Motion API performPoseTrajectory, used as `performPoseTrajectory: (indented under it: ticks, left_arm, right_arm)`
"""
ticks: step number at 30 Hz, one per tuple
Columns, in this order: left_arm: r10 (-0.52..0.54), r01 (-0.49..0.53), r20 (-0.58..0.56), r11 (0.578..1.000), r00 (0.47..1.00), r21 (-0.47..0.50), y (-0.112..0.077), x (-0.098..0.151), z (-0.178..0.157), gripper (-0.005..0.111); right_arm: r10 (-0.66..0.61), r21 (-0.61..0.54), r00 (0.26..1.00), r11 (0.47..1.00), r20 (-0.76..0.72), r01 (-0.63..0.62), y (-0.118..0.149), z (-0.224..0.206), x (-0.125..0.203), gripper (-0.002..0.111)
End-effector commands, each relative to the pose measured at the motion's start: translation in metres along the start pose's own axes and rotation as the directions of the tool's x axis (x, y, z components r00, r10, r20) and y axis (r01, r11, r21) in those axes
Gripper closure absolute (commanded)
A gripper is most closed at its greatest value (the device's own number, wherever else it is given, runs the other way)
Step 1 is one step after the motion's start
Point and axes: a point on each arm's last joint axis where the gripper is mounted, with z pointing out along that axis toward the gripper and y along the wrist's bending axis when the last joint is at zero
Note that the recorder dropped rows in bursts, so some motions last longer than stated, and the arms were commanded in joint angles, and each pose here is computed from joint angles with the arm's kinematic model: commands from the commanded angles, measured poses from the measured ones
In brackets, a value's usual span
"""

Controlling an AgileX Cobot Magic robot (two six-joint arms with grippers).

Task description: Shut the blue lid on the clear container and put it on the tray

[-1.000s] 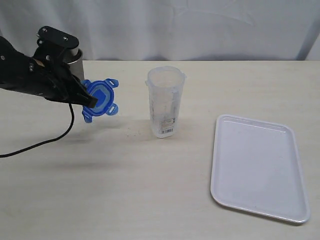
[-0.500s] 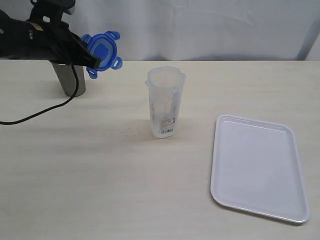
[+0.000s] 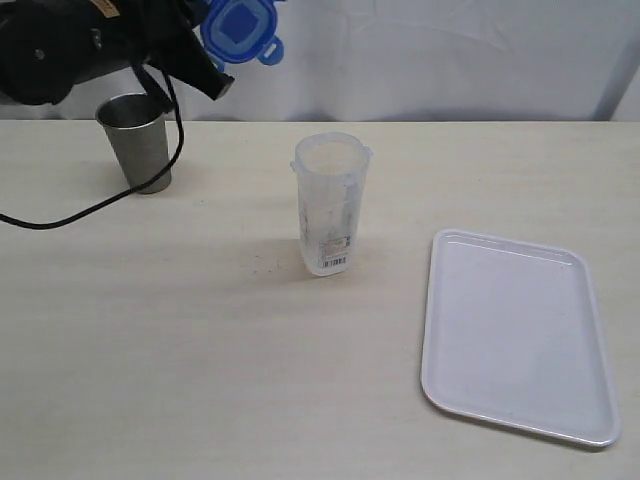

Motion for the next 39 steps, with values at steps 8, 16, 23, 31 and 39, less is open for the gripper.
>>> performPoseTrajectory:
  ticks: [8,16,23,31,39]
  left_arm:
    - [0.365,-0.350,0.142,0.929,0.920,-0.117,-0.024,-0.019,0.012,0.107]
    - [0.462,-0.448,0.020,0.869,0.887,-0.211,-0.024,-0.003,0.039,0.107]
    - [0.467,-0.454,0.047,0.876,0.883,-0.160,-0.042,-0.009,0.053,0.107]
    - [0.526,-0.527,0.093,0.850,0.846,-0.006,-0.080,-0.020,0.049,0.107]
    - [0.597,-0.601,0.106,0.799,0.795,0.015,-0.098,-0.027,0.044,0.107]
  right_arm:
    - [0.005,-0.003,1.000,1.000,0.000,-0.005,0.000,0.000,0.001,0.104]
    - [0.008,-0.004,1.000,1.000,0.000,-0.008,0.000,0.000,0.001,0.104]
    - [0.008,-0.004,1.000,1.000,0.000,-0.008,0.000,0.000,0.001,0.104]
    - [0.008,-0.004,1.000,1.000,0.000,-0.008,0.000,0.000,0.001,0.104]
    - [0.008,-0.004,1.000,1.000,0.000,-0.008,0.000,0.000,0.001,0.104]
